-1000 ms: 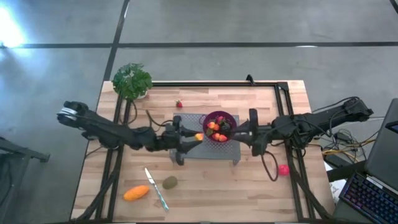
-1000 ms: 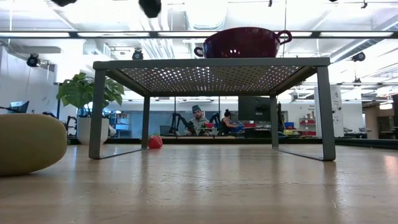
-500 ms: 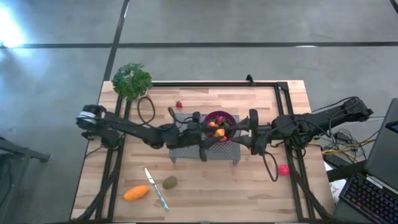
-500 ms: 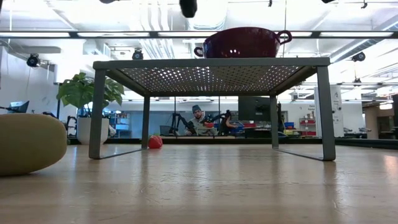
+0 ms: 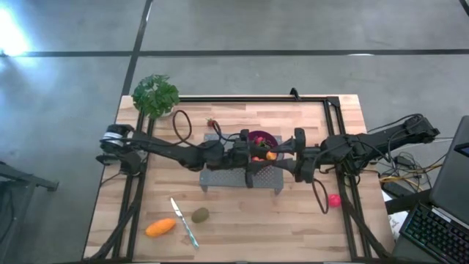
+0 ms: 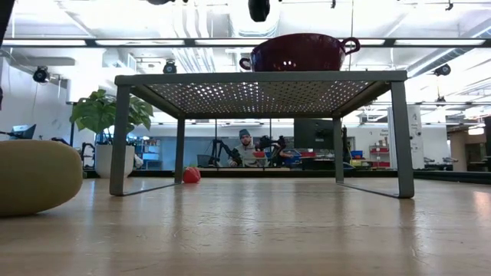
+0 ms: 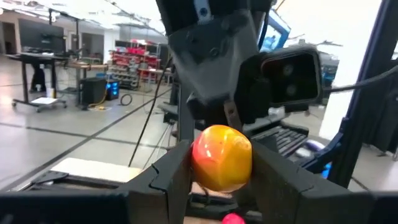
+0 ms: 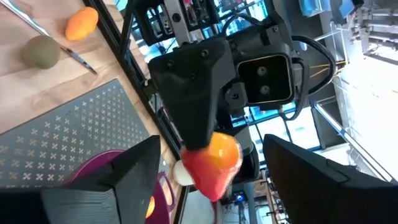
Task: Pick & Place Fruit
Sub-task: Put the pear in the purple strainer bowl on the shelf
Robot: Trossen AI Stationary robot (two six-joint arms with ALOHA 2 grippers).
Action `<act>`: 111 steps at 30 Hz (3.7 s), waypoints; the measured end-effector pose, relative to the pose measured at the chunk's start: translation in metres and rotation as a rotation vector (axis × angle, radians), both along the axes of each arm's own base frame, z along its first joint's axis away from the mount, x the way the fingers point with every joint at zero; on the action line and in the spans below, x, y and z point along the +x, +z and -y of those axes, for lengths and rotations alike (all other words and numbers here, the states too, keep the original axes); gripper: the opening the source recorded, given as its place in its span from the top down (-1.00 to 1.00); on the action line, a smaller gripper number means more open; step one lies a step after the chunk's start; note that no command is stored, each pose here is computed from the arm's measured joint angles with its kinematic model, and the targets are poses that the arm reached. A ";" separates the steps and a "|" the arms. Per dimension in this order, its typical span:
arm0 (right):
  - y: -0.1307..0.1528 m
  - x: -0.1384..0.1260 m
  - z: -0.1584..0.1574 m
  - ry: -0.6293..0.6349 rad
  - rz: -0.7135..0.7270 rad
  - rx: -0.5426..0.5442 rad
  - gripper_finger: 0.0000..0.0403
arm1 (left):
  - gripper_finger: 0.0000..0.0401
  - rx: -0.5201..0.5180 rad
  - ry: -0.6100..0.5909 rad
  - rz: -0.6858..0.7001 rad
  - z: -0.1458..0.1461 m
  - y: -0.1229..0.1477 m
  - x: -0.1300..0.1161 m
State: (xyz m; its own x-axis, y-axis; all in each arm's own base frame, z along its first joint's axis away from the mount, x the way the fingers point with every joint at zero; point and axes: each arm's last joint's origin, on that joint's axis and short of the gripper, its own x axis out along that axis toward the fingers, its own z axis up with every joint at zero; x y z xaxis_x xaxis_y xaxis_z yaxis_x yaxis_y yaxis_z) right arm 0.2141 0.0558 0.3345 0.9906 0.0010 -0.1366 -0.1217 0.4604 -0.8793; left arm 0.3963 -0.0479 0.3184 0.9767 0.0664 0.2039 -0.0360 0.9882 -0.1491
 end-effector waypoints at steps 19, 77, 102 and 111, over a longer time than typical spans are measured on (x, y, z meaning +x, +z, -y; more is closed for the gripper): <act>-0.006 0.015 -0.003 -0.003 0.014 -0.029 0.08 | 0.23 0.007 -0.042 0.020 -0.003 0.001 0.001; 0.023 0.022 0.054 -0.337 -0.109 0.690 0.42 | -0.55 0.264 0.422 -0.351 -0.009 0.052 -0.078; -0.014 0.080 0.064 -0.454 -0.588 0.835 0.35 | -0.54 0.281 0.453 -0.419 -0.013 0.057 -0.095; -0.023 0.086 0.064 -0.466 -0.619 0.831 0.40 | -0.54 0.275 0.453 -0.417 -0.013 0.057 -0.095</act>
State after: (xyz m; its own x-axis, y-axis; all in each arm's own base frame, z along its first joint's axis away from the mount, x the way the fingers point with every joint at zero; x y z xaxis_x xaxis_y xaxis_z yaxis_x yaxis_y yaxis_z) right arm 0.3003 -0.0078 0.3112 0.6808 -0.0311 -0.7318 -0.0930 0.9874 -0.1284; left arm 0.3014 -0.0349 0.3754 0.8655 0.4874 -0.1157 -0.4557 0.8620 0.2222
